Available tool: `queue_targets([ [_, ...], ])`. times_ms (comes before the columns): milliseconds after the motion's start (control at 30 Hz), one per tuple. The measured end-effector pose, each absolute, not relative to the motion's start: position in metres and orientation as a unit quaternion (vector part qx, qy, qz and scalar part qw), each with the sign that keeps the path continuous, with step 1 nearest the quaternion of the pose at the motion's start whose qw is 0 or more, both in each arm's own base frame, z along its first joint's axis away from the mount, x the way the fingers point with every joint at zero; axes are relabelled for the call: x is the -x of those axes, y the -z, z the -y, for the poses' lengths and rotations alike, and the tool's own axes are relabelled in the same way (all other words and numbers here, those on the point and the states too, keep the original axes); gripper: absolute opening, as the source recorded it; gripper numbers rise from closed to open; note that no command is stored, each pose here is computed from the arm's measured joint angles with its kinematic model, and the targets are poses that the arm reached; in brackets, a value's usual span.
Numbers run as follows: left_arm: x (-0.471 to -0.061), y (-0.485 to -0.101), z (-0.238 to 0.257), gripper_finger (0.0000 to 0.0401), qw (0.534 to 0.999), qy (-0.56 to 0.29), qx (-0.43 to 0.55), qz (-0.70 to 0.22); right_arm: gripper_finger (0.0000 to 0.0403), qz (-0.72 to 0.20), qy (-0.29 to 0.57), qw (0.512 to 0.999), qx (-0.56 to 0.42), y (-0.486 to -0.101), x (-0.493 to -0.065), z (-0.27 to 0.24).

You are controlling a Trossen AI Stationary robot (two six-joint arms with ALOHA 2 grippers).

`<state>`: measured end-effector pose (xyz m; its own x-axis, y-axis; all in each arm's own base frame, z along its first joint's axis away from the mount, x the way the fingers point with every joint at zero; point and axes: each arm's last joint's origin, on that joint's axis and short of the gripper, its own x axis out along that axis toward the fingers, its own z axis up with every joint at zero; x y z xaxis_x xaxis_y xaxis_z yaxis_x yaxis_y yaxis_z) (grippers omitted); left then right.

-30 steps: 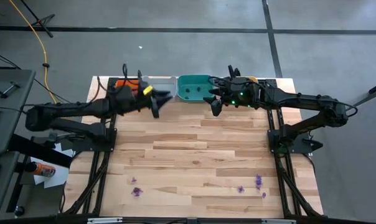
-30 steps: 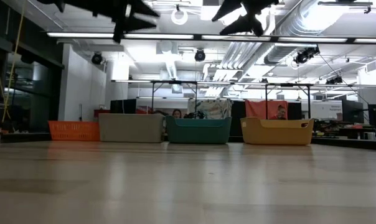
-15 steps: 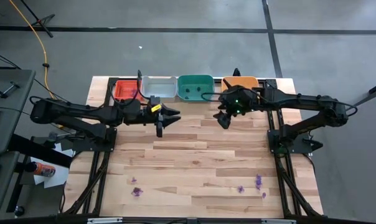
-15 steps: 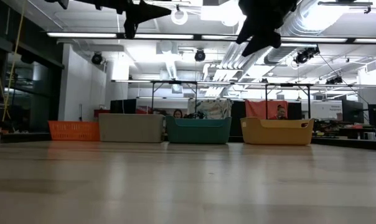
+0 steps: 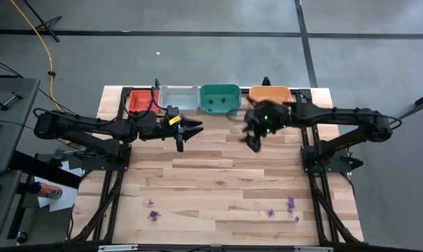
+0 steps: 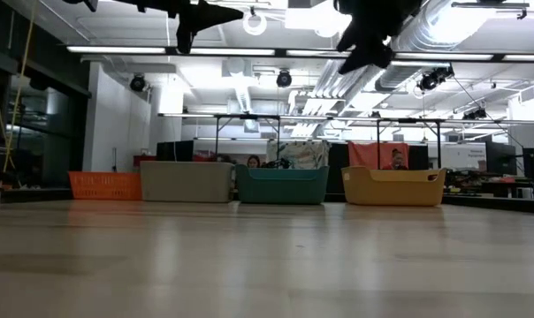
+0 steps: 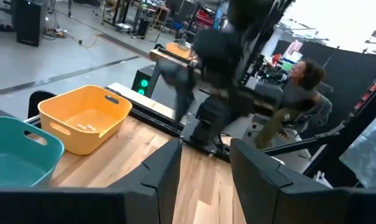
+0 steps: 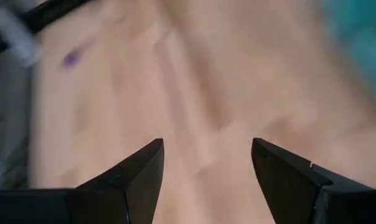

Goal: Sort Halloween decoration
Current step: Put the violet spider into the orange bin

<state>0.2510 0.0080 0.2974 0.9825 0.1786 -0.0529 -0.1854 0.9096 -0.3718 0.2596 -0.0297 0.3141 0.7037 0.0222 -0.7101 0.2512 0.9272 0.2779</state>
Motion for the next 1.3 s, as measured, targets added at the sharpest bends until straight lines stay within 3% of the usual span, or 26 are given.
queue_targets([
  [133, -0.251, -0.297, -0.008, 0.0129, 0.977, -0.094, 0.191, -0.011, 0.0238, -0.450, -0.024, 0.846, -0.286, -0.279, -0.249, 0.000],
  [233, -0.251, -0.297, -0.008, 0.0129, 0.977, -0.094, 0.191, -0.012, 0.0238, -0.522, -0.037, 0.771, -0.363, -0.247, -0.236, -0.033],
  [433, -0.251, -0.297, -0.008, 0.0129, 0.982, -0.094, 0.164, -0.015, 0.0238, -0.598, 0.038, 0.634, -0.489, -0.206, -0.205, -0.101],
  [600, -0.251, -0.297, -0.008, 0.0129, 0.986, -0.093, 0.136, -0.018, 0.0238, -0.609, 0.099, 0.565, -0.548, -0.198, -0.192, -0.145],
  [1000, -0.251, -0.297, -0.012, 0.0129, 0.989, -0.100, 0.106, -0.020, 0.0238, -0.662, 0.247, 0.531, -0.467, -0.170, -0.221, -0.190],
  [1300, -0.251, -0.297, -0.012, 0.0129, 0.988, -0.100, 0.113, -0.019, 0.0237, -0.684, 0.278, 0.526, -0.421, -0.145, -0.237, -0.203],
])
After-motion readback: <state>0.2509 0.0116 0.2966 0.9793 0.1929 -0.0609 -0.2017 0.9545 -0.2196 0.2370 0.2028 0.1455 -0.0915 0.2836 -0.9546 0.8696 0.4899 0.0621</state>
